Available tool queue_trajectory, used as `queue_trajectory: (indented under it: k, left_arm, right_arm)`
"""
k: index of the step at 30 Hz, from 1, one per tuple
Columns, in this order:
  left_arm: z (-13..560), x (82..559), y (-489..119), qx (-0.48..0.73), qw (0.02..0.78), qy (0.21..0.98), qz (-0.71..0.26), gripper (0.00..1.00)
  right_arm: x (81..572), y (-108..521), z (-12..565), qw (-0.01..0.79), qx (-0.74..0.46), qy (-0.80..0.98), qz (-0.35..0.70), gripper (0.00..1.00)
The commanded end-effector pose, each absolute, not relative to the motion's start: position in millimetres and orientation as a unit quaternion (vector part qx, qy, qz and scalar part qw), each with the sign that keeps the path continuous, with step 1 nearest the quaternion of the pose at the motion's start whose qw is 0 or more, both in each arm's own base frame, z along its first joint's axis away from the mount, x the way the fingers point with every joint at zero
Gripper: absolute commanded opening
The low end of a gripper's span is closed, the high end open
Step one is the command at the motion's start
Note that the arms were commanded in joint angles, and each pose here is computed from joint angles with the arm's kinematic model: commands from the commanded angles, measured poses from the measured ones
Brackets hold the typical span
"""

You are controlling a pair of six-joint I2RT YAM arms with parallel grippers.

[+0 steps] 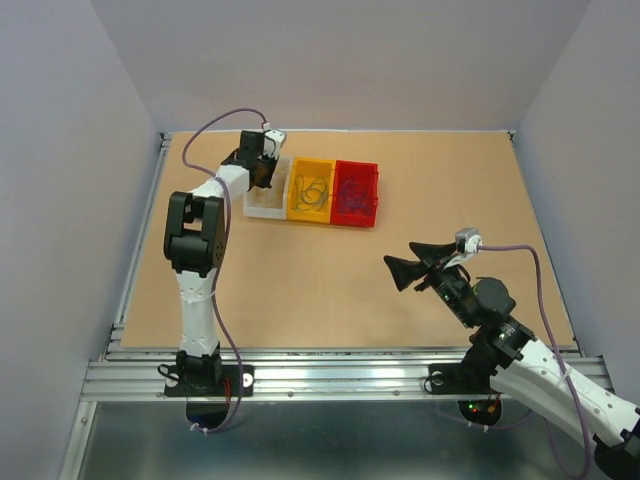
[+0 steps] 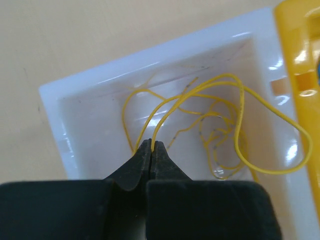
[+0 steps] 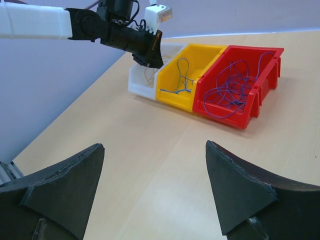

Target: Untangle the cables

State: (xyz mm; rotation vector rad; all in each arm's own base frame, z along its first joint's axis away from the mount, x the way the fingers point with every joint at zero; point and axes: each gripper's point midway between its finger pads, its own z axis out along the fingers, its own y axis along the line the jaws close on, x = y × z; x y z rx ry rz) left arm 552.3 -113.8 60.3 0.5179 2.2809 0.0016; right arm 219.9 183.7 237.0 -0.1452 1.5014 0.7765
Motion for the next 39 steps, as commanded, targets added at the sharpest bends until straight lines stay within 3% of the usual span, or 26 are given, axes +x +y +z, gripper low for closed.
queue_trajectory:
  k: [1, 4, 5, 6, 7, 10, 13, 16, 24, 35, 39]
  left_arm:
    - [93, 562, -105, 0.179, 0.437, 0.881, -0.004, 0.00]
    - [88, 559, -108, 0.186, 0.433, 0.882, -0.013, 0.03]
    - [91, 559, -110, 0.186, 0.437, 0.880, -0.017, 0.10]
    - [98, 555, -110, 0.188, 0.441, 0.877, -0.018, 0.26]
    - [104, 554, -110, 0.187, 0.448, 0.874, -0.020, 0.32]
    - [127, 547, -110, 0.186, 0.481, 0.857, -0.024, 0.43]
    - [135, 538, -108, 0.182, 0.488, 0.853, -0.023, 0.47]
    - [166, 528, -109, 0.178, 0.521, 0.834, -0.030, 0.60]
    - [182, 520, -114, 0.184, 0.547, 0.815, -0.047, 0.60]
    - [155, 525, -117, 0.201, 0.521, 0.828, -0.046, 0.53]
    - [184, 514, -115, 0.202, 0.552, 0.807, -0.046, 0.54]
  right_arm:
    - [220, 180, 255, 0.682, -0.060, 0.640, 0.348, 0.87]
    - [220, 181, 254, 0.681, -0.061, 0.642, 0.348, 0.87]
    - [220, 182, 255, 0.680, -0.061, 0.642, 0.349, 0.87]
    - [220, 182, 253, 0.679, -0.061, 0.643, 0.349, 0.87]
    - [221, 182, 254, 0.679, -0.060, 0.643, 0.349, 0.87]
    - [221, 182, 254, 0.679, -0.060, 0.643, 0.348, 0.87]
    - [220, 182, 254, 0.679, -0.060, 0.643, 0.350, 0.87]
    - [221, 183, 253, 0.677, -0.061, 0.645, 0.349, 0.87]
    - [221, 184, 253, 0.676, -0.062, 0.645, 0.351, 0.87]
    - [223, 183, 252, 0.677, -0.058, 0.647, 0.346, 0.87]
    - [226, 178, 253, 0.687, -0.048, 0.642, 0.336, 0.93]
